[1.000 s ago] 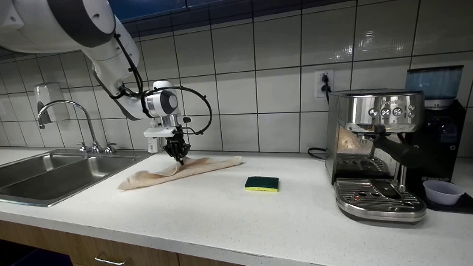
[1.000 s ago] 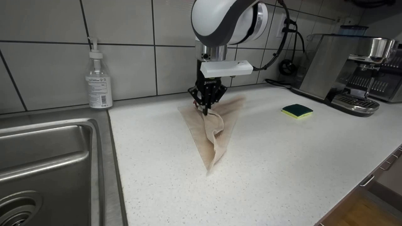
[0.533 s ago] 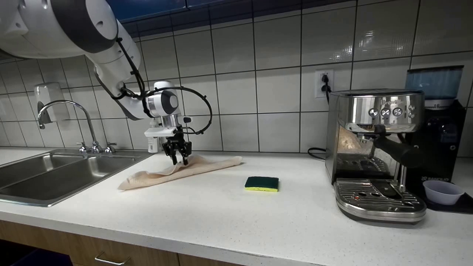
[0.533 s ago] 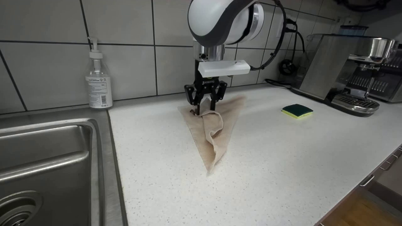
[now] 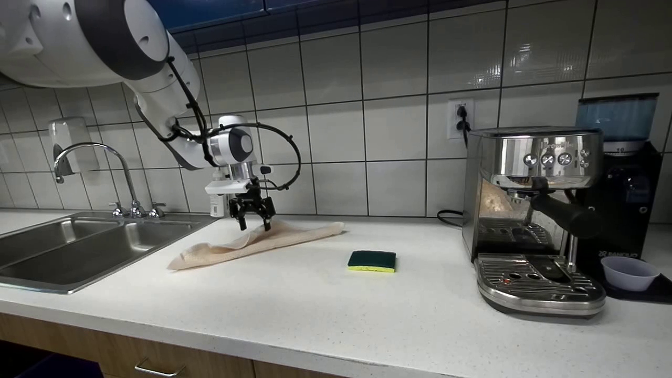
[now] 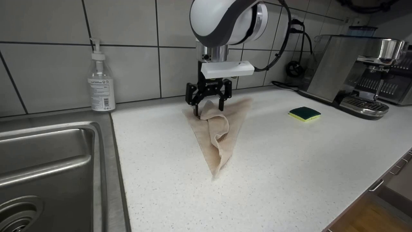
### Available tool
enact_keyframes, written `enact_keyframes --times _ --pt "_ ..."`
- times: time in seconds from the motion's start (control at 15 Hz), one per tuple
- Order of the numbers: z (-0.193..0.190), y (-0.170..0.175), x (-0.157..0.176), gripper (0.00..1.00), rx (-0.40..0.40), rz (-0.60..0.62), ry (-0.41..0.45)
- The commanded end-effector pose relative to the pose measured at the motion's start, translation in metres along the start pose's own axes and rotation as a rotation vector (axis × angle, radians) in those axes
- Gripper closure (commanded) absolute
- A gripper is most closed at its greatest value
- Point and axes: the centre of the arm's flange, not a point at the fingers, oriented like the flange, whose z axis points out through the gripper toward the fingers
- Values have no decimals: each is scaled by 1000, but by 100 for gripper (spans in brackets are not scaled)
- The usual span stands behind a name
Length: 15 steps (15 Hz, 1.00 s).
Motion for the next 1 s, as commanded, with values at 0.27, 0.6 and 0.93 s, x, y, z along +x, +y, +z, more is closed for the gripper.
enact_keyframes --times 0.27,0.6,0.93 --pt "-3 -1 15 0 4 -7 -29" --pt "-2 -1 15 0 -2 -6 -36" --pt "1 0 16 0 -6 -2 -50"
